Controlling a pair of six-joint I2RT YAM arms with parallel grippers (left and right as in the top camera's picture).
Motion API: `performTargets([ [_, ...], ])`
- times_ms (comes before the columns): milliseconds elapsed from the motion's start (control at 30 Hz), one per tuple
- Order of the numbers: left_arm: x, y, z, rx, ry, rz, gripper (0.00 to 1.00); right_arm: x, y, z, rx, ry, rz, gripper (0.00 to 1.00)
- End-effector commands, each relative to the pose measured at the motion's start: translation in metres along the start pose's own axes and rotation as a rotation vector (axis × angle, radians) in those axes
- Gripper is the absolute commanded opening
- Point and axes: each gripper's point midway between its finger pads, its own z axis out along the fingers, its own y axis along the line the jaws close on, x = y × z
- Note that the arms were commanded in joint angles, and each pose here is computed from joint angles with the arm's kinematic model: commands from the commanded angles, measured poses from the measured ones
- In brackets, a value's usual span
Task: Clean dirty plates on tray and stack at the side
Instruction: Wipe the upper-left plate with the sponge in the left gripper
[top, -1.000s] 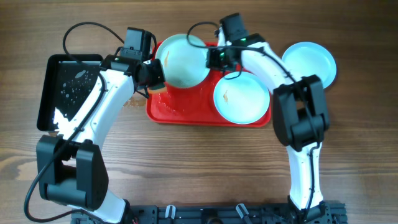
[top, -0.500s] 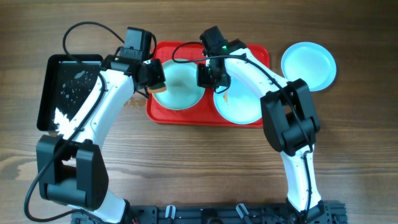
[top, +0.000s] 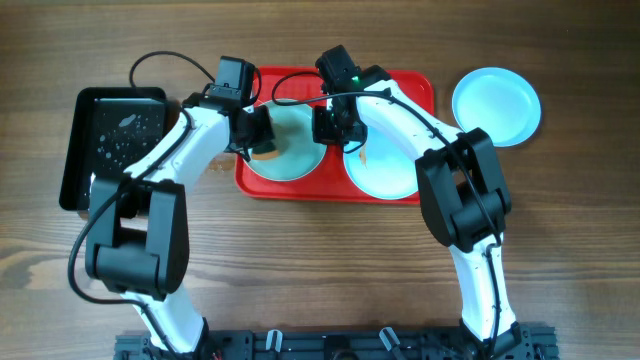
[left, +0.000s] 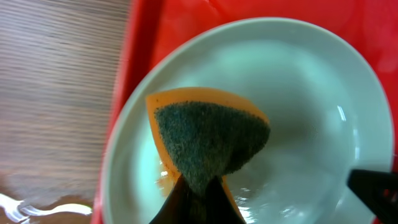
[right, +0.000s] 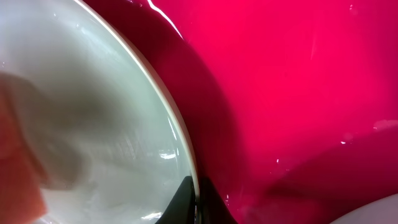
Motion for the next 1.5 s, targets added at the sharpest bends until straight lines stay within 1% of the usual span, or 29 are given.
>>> performTargets([
  [0,0.015,-0.014,0.016,0.075,0.071,0.003,0.04,0.005,-0.006,0.008,0.031,0.018,-0.014,0.04],
  [200,0.029,-0.026,0.029,0.079,0.107,0.037,0.04,0.005,-0.005,0.008,0.030,0.015,-0.014,0.04],
  [333,0.031,-0.039,0.031,0.092,0.094,0.069,0.04,0.005,-0.005,0.008,0.030,0.015,-0.013,0.04],
  [433,0.028,-0.035,0.032,0.059,0.073,0.075,0.04,0.005,-0.005,0.008,0.030,0.016,-0.014,0.04],
  [667,0.011,0.017,0.028,-0.206,-0.015,0.075,0.04,0.006,-0.006,0.008,0.033,0.020,-0.014,0.04],
  [800,0.008,0.031,0.027,-0.228,-0.002,0.131,0.04,0.008,-0.007,0.008,0.037,0.028,-0.021,0.04],
  [900,0.002,0.046,0.026,-0.265,-0.008,0.138,0.04,0.008,-0.007,0.008,0.039,0.030,-0.037,0.04],
  [1000,-0.006,0.068,0.023,-0.335,-0.027,0.114,0.04,0.008,-0.008,0.008,0.040,0.031,-0.036,0.04],
  [1100,-0.018,0.093,0.014,-0.442,-0.074,0.094,0.04,0.009,-0.008,0.008,0.040,0.032,-0.036,0.04],
  [1167,-0.024,0.100,0.007,-0.477,-0.097,0.087,0.04,0.009,-0.008,0.008,0.040,0.032,-0.036,0.04],
  [1267,-0.033,0.092,-0.006,-0.453,-0.128,0.082,0.04,0.008,-0.008,0.008,0.041,0.029,-0.036,0.04],
  [1400,-0.047,0.050,-0.031,-0.283,-0.186,0.093,0.04,0.008,-0.008,0.008,0.041,0.029,-0.034,0.04],
  [1467,-0.052,0.024,-0.045,-0.173,-0.212,0.106,0.04,0.008,-0.008,0.008,0.041,0.029,-0.035,0.04],
])
